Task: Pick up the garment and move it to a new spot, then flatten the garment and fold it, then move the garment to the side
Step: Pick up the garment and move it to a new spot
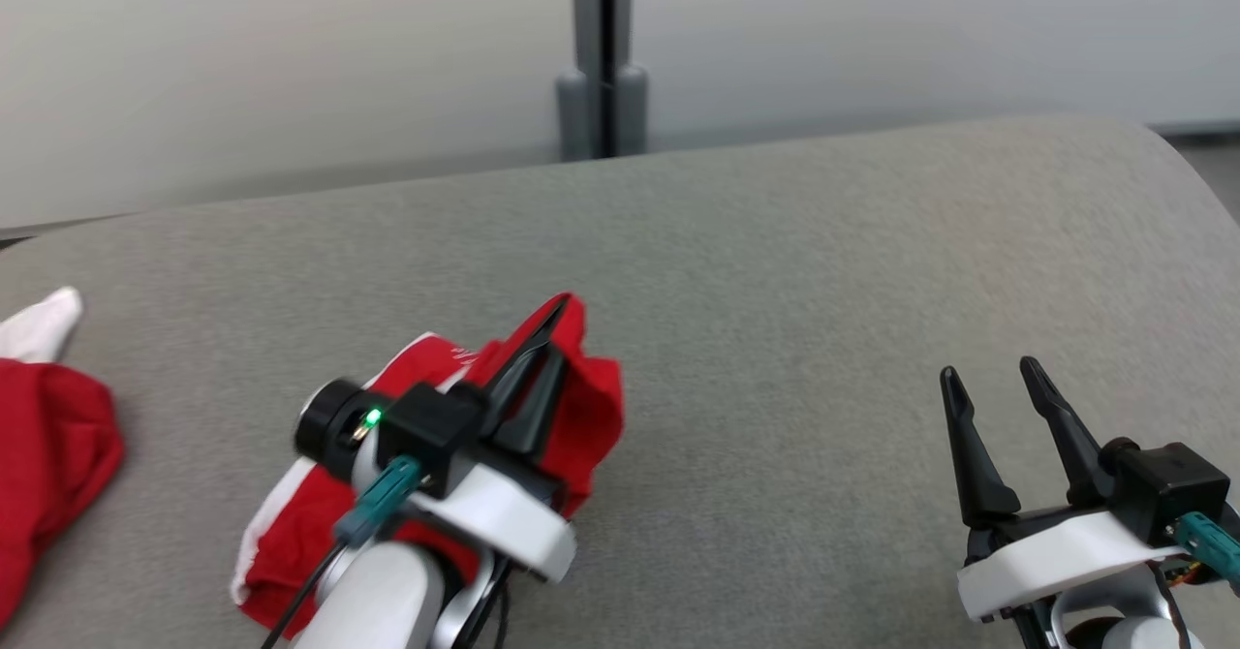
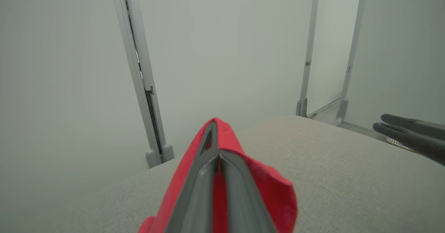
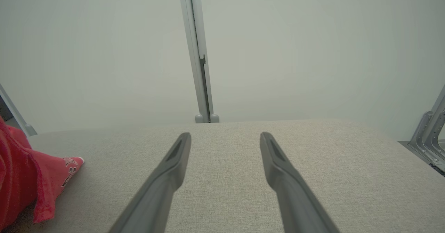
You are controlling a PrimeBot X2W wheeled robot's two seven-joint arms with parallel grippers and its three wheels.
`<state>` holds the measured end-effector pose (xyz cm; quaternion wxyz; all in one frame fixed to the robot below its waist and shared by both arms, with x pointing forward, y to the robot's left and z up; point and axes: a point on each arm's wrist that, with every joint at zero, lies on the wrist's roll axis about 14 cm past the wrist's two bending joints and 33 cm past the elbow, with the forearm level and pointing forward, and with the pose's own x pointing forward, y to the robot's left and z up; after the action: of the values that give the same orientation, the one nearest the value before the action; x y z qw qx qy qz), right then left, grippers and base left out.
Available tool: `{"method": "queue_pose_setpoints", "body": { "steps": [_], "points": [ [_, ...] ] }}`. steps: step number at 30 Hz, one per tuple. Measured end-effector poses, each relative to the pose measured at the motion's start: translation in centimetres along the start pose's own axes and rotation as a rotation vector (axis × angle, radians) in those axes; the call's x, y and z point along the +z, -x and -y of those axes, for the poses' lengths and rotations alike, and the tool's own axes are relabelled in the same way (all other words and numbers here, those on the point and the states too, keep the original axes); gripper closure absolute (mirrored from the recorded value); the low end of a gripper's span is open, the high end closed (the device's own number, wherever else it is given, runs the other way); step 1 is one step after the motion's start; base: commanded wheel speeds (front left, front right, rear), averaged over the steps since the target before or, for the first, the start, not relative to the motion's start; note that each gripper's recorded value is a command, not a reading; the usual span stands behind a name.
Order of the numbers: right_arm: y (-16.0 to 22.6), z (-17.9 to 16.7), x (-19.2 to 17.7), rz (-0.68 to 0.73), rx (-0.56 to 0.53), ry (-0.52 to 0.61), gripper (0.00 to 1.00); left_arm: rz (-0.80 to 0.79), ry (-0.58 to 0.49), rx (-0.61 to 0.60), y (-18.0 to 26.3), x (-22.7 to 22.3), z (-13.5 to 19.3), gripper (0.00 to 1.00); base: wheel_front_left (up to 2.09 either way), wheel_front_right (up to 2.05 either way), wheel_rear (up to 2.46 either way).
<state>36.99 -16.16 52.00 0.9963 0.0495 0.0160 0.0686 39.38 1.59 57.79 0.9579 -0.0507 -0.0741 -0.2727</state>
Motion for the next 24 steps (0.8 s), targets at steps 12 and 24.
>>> {"method": "queue_pose_setpoints", "body": {
  "steps": [12,24],
  "points": [
    [0.5,5.5,-3.7,-0.082,-0.184,-0.029,0.0,-0.125,0.066,-0.317,-9.0,-7.1,7.6,1.0,0.0,0.0,0.0],
    [0.5,7.6,-7.0,-0.154,-0.253,-0.042,0.0,-0.293,0.126,-0.494,-8.6,-15.0,12.2,0.0,0.0,0.0,0.0]
  ]
}}
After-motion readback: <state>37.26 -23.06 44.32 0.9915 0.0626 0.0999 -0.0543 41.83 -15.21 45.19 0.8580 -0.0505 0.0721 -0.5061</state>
